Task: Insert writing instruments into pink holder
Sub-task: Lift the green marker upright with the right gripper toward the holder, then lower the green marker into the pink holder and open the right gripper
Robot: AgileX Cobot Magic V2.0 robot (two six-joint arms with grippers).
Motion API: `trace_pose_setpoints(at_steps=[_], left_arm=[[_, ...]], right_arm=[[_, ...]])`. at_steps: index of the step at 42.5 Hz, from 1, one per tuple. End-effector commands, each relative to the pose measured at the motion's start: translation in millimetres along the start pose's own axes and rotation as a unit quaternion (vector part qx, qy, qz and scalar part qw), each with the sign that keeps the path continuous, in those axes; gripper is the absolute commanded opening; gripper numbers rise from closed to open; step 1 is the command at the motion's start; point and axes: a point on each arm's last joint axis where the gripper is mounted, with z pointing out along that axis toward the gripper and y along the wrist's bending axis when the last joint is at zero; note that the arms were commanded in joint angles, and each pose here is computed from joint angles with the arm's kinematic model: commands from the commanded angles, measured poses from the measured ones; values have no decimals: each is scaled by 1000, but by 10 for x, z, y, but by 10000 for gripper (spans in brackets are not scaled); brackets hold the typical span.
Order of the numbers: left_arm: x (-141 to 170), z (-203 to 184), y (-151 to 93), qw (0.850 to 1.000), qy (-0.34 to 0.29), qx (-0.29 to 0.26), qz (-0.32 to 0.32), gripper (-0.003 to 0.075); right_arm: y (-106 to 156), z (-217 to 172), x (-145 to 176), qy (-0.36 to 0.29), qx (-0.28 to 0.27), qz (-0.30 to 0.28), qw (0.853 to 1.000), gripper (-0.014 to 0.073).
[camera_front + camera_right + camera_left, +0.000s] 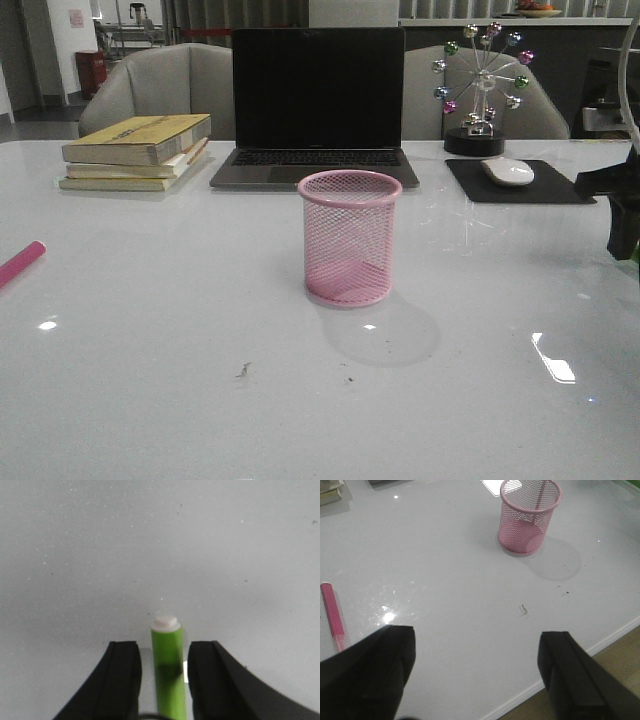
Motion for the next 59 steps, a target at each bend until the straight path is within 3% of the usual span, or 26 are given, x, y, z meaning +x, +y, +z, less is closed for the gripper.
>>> trace_pose_setpoints(at_steps=[1, 8, 16, 21, 31, 44, 51, 59], left_arm=[[-142, -48, -5, 999, -49, 0, -6, 560], [-142, -48, -5, 999, -49, 0, -6, 560], [-142, -48, -5, 999, -49, 0, -6, 560], [-142, -48, -5, 999, -49, 0, -6, 560], [-142, -48, -5, 999, -49, 0, -6, 560], [-142, -48, -5, 999, -49, 0, -6, 560], [-142, -48, -5, 999, -49, 0, -6, 560], [-142, -48, -5, 999, -49, 0, -6, 560]], right_arm=[[-19, -246, -144, -53, 5, -7, 999, 352], [-19, -206, -139, -49, 4, -7, 999, 340], [-19, -209, -131, -45, 4, -7, 999, 165], [-9, -291, -130, -49, 0, -3, 999, 111], [104, -855, -55, -142, -36, 19, 989, 108], [626, -1651, 594, -323, -92, -8, 942, 108], [1034, -1950, 944, -398, -131, -56, 906, 108], [1529, -2167, 1152, -474, -189, -105, 853, 108]])
